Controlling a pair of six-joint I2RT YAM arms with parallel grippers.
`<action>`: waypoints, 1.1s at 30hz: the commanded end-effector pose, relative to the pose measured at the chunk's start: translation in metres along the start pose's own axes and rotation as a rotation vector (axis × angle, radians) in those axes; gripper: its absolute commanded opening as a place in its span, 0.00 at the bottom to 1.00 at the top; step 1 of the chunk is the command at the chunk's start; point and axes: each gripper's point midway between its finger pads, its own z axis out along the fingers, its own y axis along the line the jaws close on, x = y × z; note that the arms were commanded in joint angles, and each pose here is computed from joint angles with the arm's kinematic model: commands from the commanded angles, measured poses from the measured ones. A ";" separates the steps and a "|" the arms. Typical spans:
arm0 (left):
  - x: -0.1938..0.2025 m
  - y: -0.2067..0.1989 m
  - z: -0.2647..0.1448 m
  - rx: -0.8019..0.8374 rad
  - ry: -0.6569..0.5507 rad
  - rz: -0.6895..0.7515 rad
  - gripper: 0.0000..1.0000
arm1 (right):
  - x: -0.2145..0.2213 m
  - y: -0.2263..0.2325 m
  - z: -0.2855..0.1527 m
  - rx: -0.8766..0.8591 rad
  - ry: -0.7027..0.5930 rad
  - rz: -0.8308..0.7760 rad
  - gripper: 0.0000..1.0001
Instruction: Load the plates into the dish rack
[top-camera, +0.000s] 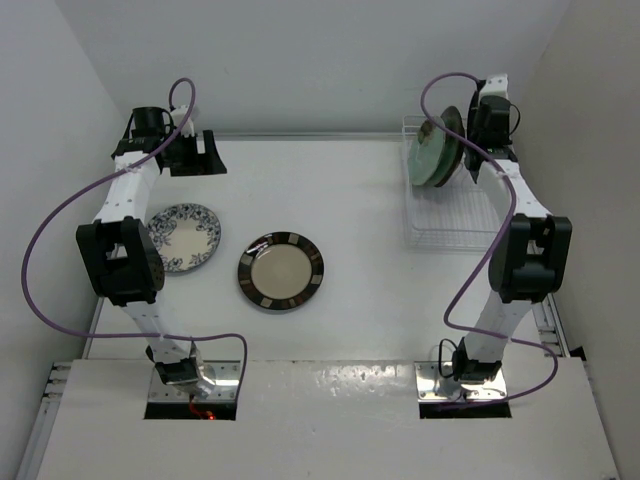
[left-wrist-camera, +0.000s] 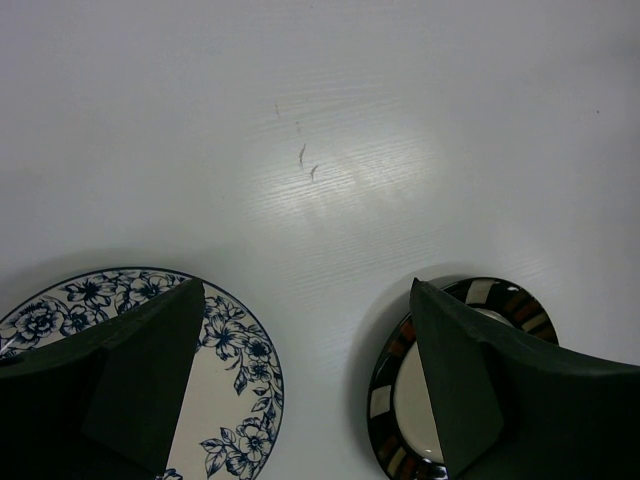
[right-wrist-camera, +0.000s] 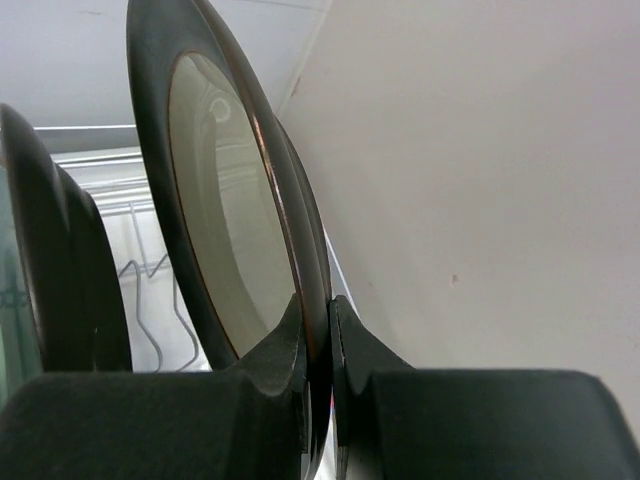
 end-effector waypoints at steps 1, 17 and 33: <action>-0.014 -0.009 -0.015 0.001 -0.052 0.044 0.88 | -0.069 -0.035 -0.011 0.097 -0.191 0.212 0.00; -0.011 -0.008 -0.013 0.001 -0.044 0.040 0.88 | -0.093 -0.048 -0.029 0.116 -0.261 0.245 0.00; -0.009 -0.007 -0.010 0.002 -0.036 0.035 0.88 | -0.113 -0.051 -0.046 0.093 -0.313 0.284 0.00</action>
